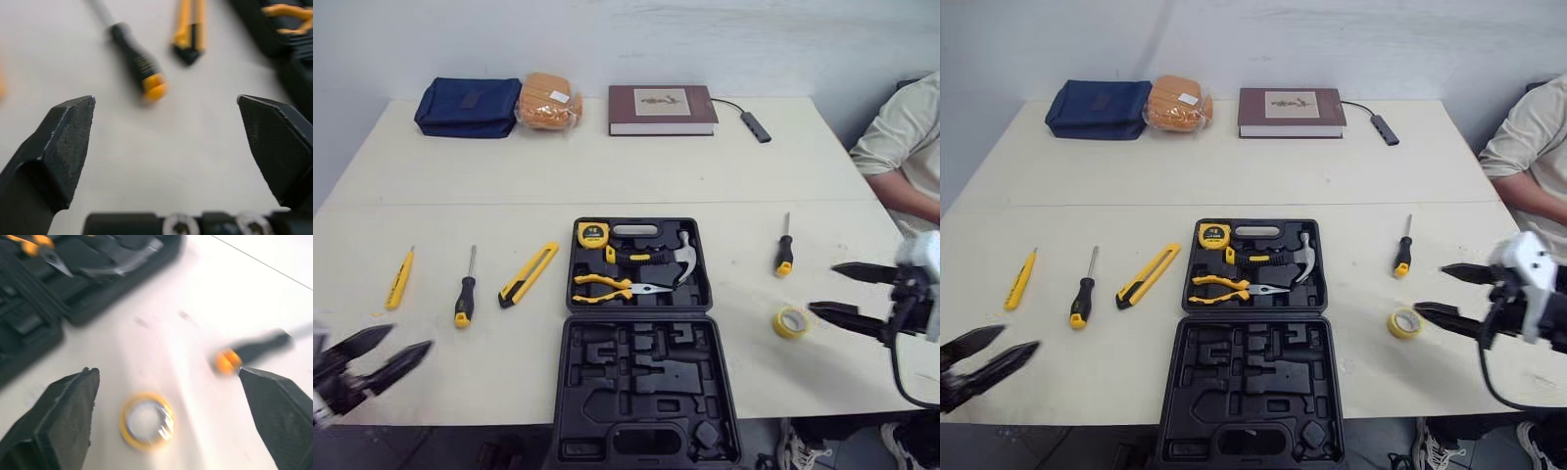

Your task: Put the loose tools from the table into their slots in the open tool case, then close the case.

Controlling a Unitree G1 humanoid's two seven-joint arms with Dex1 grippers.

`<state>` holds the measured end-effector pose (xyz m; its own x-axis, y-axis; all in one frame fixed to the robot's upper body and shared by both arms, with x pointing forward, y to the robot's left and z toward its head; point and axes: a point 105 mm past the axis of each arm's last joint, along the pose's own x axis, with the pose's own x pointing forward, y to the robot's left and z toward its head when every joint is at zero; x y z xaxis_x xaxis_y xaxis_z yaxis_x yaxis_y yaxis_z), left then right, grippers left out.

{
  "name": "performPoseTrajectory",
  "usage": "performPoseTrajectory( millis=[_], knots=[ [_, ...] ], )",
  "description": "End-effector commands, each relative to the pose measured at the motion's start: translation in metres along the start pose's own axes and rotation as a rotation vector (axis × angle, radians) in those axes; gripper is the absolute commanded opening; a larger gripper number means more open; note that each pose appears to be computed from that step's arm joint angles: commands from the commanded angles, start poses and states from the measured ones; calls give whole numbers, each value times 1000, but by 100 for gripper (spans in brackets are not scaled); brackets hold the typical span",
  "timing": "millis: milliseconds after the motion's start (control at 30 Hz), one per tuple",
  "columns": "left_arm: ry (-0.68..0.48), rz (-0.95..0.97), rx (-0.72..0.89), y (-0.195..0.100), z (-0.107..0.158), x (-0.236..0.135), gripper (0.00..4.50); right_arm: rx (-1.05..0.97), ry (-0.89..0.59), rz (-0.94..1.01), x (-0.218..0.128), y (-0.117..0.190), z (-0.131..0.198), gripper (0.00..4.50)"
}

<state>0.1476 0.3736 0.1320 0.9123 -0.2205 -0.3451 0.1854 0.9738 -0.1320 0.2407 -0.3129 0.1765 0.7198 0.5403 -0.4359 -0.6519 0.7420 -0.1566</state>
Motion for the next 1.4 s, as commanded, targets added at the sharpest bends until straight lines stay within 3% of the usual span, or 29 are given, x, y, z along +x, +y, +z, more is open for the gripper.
performPoseTrajectory(
  millis=[33,200,467,600,700,800,933,1100,1367,1400],
  knots=[
    [12,151,53,34,3,-31,450,-24,13,-133,-27,-25,-4,444],
    [-21,247,42,55,9,-40,450,-21,62,-218,-46,-41,-20,444],
    [34,137,72,12,7,13,450,-59,2,-132,-23,-28,1,444],
    [17,82,-22,-33,15,49,450,-57,-156,57,5,9,48,444],
    [45,162,-57,-40,18,67,450,-65,-185,235,19,44,69,444],
    [69,127,-75,-59,24,84,450,-80,-216,345,27,63,88,444],
    [160,160,-31,-67,19,100,450,-162,-306,528,43,97,121,444],
    [192,234,-34,-63,14,119,450,-253,-381,730,59,137,146,444],
    [271,232,-49,-67,0,135,450,-314,-499,826,74,156,173,444],
    [285,235,-62,-67,-4,135,424,-321,-517,820,77,157,177,449]
  ],
)
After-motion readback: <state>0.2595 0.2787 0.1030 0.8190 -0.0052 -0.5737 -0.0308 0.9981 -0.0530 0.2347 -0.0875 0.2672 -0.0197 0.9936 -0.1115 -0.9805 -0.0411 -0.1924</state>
